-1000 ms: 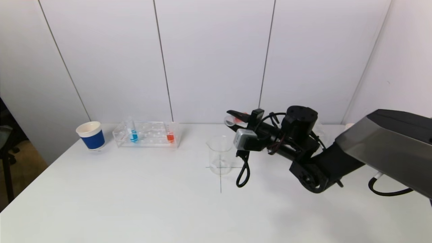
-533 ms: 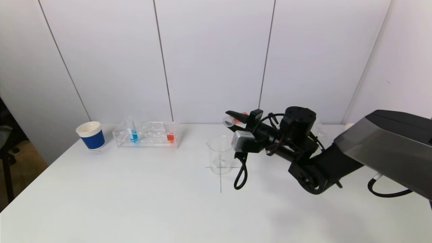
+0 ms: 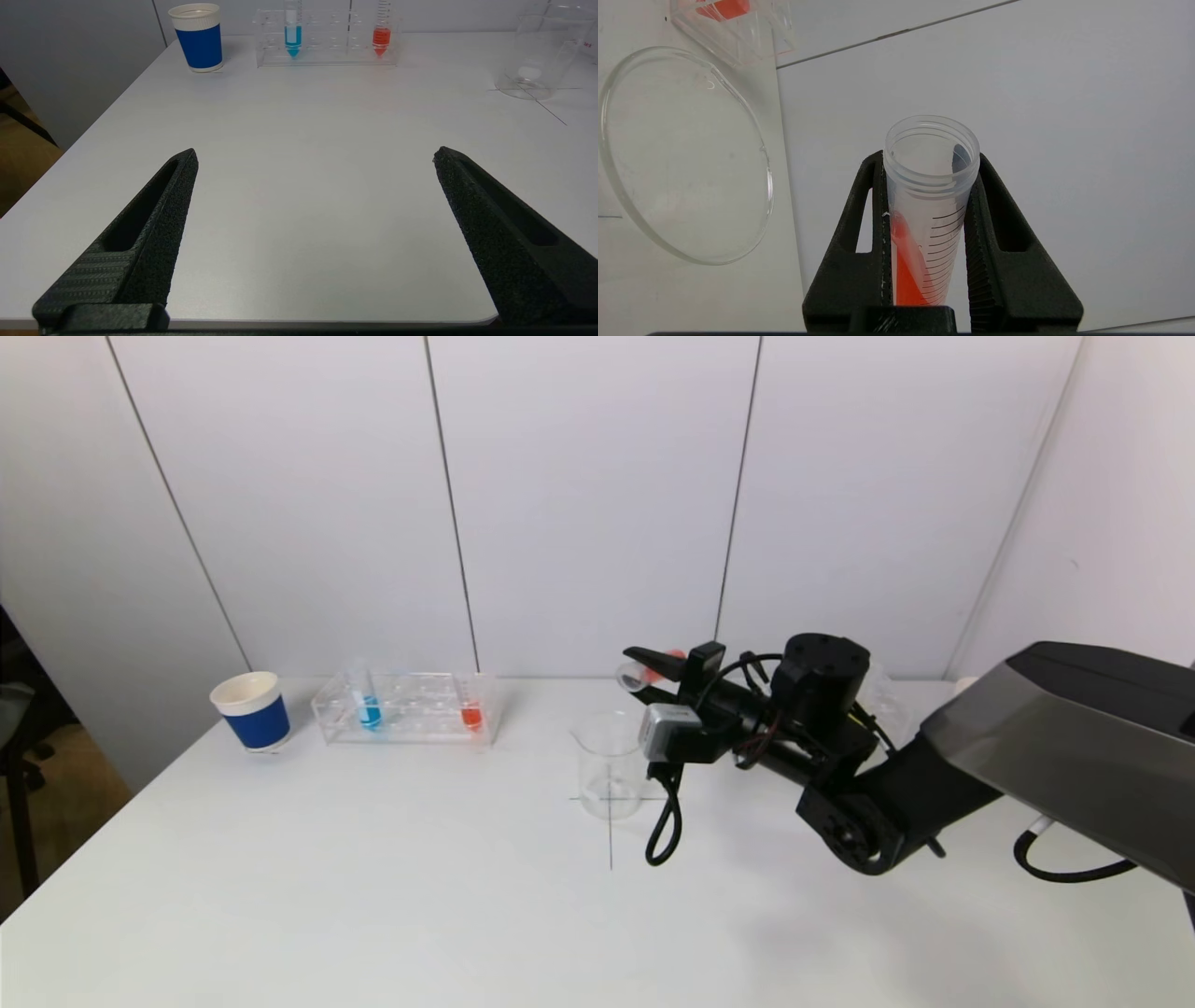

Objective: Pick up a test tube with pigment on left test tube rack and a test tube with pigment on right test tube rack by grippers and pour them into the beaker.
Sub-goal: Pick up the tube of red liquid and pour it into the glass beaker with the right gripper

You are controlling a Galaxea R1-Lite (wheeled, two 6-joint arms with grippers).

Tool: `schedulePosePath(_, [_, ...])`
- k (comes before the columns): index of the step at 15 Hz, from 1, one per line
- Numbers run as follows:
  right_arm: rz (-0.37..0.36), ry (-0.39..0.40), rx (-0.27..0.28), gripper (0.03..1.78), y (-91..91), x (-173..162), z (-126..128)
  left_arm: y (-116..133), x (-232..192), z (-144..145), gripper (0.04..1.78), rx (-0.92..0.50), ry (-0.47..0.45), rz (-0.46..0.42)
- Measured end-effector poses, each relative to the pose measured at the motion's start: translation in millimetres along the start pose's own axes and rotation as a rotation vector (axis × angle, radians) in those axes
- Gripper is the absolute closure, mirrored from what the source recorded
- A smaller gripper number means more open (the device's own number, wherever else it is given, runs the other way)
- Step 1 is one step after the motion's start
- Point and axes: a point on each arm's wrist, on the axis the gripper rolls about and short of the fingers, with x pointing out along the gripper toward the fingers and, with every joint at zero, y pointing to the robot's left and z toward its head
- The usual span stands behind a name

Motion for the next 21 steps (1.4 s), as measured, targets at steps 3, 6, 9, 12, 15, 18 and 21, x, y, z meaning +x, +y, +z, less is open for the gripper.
schedulePosePath(3, [-0.003, 0.018, -0.018, 1.31, 0.5, 0, -1, 0, 0, 0, 0.06, 0.0, 0.0, 0.0])
schedulePosePath(6, [-0.006, 0.034, -0.04, 1.31, 0.6, 0, -1, 0, 0, 0, 0.06, 0.0, 0.0, 0.0])
schedulePosePath(9, [-0.005, 0.038, -0.053, 1.31, 1.7, 0, -1, 0, 0, 0, 0.06, 0.0, 0.0, 0.0])
schedulePosePath(12, [-0.003, 0.044, -0.062, 1.31, 4.4, 2, 1, 0, 0, 0, 0.06, 0.0, 0.0, 0.0])
schedulePosePath(15, [0.001, 0.056, -0.069, 1.31, 8.9, 5, 4, 0, 0, 0, 0.06, 0.0, 0.0, 0.0])
schedulePosePath(18, [0.008, 0.054, -0.076, 1.31, 13.1, 7, 6, 0, 0, 0, 0.06, 0.0, 0.0, 0.0])
schedulePosePath(21, [0.015, 0.054, -0.089, 1.31, 15.5, 8, 6, 0, 0, 0, 0.06, 0.0, 0.0, 0.0])
